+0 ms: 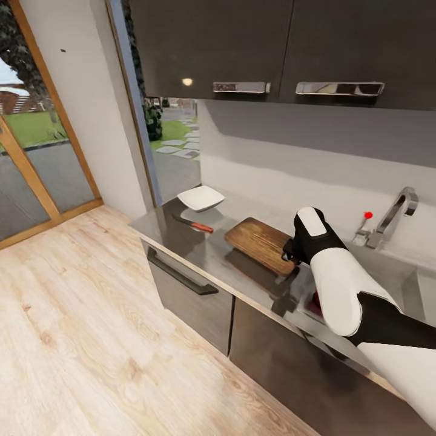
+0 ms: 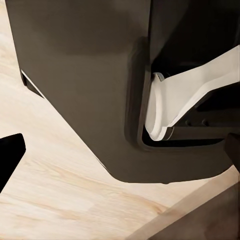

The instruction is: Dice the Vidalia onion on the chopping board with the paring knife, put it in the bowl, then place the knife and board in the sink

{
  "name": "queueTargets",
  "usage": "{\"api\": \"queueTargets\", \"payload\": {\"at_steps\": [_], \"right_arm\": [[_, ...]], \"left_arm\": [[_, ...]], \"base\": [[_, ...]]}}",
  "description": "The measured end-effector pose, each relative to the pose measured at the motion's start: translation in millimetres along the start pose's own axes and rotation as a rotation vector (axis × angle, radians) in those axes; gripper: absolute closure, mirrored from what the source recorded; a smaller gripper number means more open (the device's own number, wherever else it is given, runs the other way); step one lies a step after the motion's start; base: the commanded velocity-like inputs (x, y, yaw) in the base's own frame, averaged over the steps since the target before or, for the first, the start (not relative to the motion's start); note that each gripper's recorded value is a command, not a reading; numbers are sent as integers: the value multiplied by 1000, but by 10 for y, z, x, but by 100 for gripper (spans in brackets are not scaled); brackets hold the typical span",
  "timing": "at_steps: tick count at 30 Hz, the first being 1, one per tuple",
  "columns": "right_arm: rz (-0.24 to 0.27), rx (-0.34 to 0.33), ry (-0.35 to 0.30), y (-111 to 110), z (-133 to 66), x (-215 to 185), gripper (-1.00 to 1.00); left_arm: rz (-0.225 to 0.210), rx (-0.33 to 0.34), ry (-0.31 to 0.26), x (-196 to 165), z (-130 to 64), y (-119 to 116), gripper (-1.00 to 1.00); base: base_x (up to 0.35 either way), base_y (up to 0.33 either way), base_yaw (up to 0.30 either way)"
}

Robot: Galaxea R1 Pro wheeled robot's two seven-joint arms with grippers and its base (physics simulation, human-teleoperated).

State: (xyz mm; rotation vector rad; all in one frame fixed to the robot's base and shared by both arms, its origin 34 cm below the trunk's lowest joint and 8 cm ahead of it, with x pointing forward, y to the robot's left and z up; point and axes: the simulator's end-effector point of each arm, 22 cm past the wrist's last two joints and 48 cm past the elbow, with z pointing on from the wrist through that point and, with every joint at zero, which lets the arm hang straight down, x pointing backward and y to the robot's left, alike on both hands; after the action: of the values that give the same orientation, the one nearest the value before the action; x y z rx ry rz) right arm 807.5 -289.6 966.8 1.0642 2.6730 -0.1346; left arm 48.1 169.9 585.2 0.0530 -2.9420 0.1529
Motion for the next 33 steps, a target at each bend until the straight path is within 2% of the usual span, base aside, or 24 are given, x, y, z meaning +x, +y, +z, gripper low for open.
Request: {"api": "queueTargets", "payload": {"at_steps": [33], "right_arm": [[-7,17,16,-6,149,40,100]], "left_arm": [[-5,-1,23,87,-3,1,-100]], "base": [[-11,-15,6]]}}
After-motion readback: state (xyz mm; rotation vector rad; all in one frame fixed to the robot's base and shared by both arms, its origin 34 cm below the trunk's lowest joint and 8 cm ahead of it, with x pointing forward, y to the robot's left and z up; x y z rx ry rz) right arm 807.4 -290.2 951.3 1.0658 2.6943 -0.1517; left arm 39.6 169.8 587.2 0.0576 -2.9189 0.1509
